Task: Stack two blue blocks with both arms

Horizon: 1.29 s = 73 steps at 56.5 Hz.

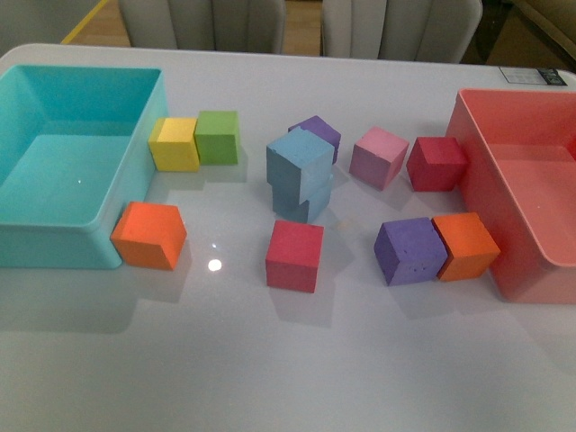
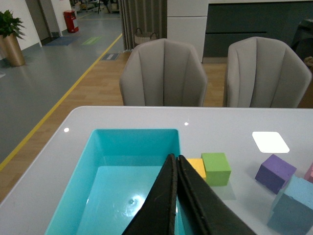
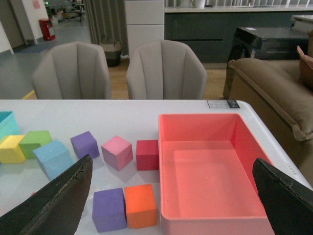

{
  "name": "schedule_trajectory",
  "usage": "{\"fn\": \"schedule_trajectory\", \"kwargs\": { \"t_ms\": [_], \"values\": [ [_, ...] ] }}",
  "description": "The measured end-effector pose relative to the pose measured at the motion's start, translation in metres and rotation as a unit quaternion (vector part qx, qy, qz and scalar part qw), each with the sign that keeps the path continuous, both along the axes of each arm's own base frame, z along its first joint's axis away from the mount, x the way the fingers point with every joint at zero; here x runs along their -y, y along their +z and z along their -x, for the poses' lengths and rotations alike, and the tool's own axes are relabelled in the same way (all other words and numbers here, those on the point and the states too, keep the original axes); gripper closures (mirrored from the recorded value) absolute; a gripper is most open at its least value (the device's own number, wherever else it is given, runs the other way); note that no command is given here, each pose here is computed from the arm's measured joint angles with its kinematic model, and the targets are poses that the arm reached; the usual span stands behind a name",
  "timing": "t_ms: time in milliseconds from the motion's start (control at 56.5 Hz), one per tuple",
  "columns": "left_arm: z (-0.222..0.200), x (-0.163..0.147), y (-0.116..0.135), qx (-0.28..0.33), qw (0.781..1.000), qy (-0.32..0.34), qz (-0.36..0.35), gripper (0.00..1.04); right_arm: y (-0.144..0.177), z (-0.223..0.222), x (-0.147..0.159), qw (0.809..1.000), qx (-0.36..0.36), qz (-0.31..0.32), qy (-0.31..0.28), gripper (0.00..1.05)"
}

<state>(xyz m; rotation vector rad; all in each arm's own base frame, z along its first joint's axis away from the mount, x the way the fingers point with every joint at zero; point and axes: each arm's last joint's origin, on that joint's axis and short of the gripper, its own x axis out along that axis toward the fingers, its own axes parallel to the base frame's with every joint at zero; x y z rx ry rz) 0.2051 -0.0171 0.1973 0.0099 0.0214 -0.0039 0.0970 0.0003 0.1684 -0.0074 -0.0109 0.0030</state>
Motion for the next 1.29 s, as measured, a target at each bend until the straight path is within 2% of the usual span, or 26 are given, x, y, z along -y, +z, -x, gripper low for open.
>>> {"fn": "schedule_trajectory", "kwargs": {
  "t_ms": [283,761,1292],
  "values": [
    [0.033,-0.017,-0.013,0.006,1.0,0.005,0.004,1.03,0.0,0.0,0.0,1.0,0.0,0.0,0.0,0.09],
    [0.066,-0.017,-0.032,0.008,1.0,0.0,0.004,1.03,0.0,0.0,0.0,1.0,0.0,0.0,0.0,0.09],
    [0.086,-0.017,-0.026,0.018,1.0,0.0,0.004,1.03,0.0,0.0,0.0,1.0,0.0,0.0,0.0,0.09]
  ]
}}
